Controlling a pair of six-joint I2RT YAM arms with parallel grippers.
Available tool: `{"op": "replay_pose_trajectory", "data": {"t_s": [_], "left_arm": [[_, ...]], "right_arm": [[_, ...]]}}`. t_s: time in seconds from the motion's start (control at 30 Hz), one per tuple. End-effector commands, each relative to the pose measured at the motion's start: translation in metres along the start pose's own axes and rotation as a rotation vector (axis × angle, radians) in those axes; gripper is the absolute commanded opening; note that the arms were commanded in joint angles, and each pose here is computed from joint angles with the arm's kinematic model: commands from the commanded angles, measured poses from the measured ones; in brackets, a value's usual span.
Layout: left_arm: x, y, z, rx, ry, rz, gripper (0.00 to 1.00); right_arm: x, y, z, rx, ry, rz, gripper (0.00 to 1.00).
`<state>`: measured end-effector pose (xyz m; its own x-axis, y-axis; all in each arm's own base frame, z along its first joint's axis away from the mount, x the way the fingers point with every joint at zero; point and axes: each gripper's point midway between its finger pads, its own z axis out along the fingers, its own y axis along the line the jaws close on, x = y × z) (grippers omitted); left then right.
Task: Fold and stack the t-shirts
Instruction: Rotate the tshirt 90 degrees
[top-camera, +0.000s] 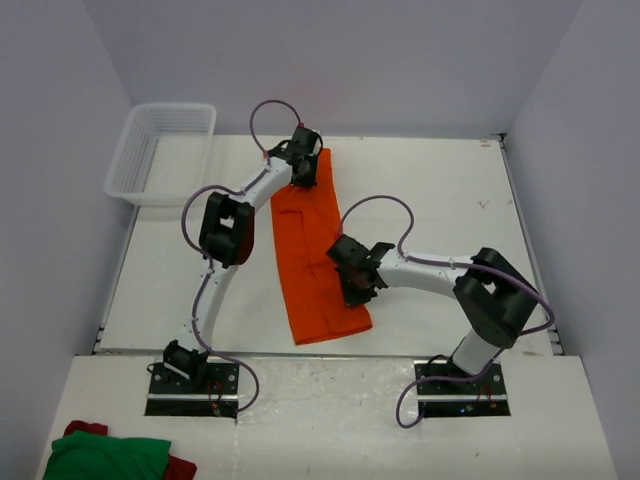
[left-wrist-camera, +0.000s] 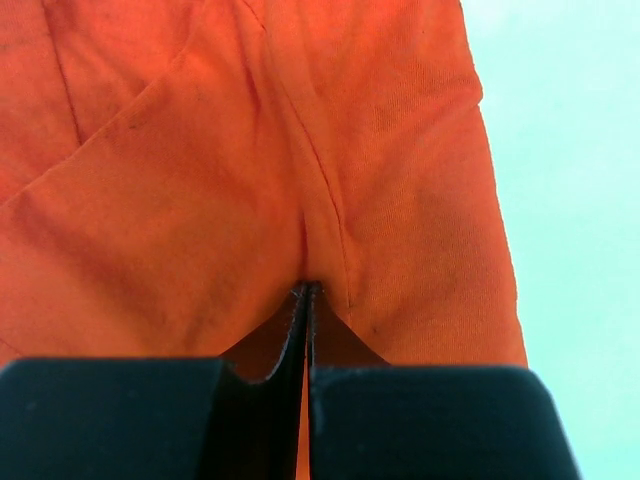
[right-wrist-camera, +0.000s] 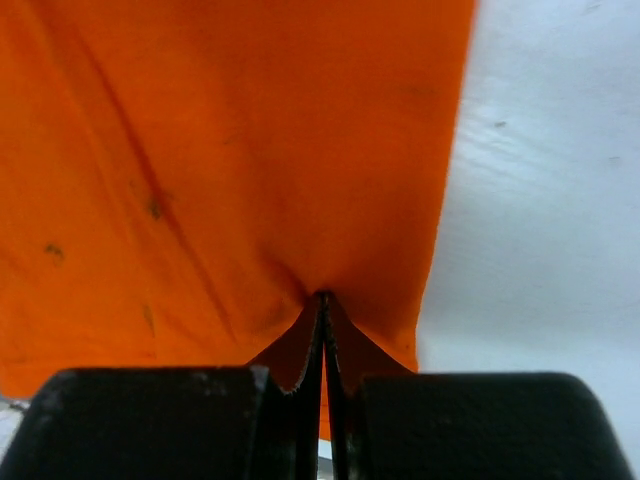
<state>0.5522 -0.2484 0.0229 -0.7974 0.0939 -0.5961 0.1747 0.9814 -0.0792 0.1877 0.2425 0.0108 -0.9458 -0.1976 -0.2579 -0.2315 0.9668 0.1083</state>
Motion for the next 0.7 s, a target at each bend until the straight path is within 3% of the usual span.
{"op": "replay_pose_trajectory", "data": {"t_s": [0.0,0.43,0.6,0.67], "left_arm": [[0.002,0.017,0.025,0.02,0.023,0.003,0.0],[-0.029,0.031,0.017,0.047,-0.059,0.004,0.0],[-0.056,0.027,-0.017,0.059,-0.128,0.017,0.0],[-0.069,0.027,-0.032,0.056,-0.166,0.017,0.02]], "right_arm": [[0.024,0.019,0.016,-0.027,0.086,0.024,0.0],[0.01,0.043,0.003,0.001,0.019,-0.012,0.0],[-0.003,0.043,-0.015,-0.007,-0.084,-0.07,0.0],[-0.018,0.045,-0.036,-0.019,-0.184,-0.081,0.0]]}}
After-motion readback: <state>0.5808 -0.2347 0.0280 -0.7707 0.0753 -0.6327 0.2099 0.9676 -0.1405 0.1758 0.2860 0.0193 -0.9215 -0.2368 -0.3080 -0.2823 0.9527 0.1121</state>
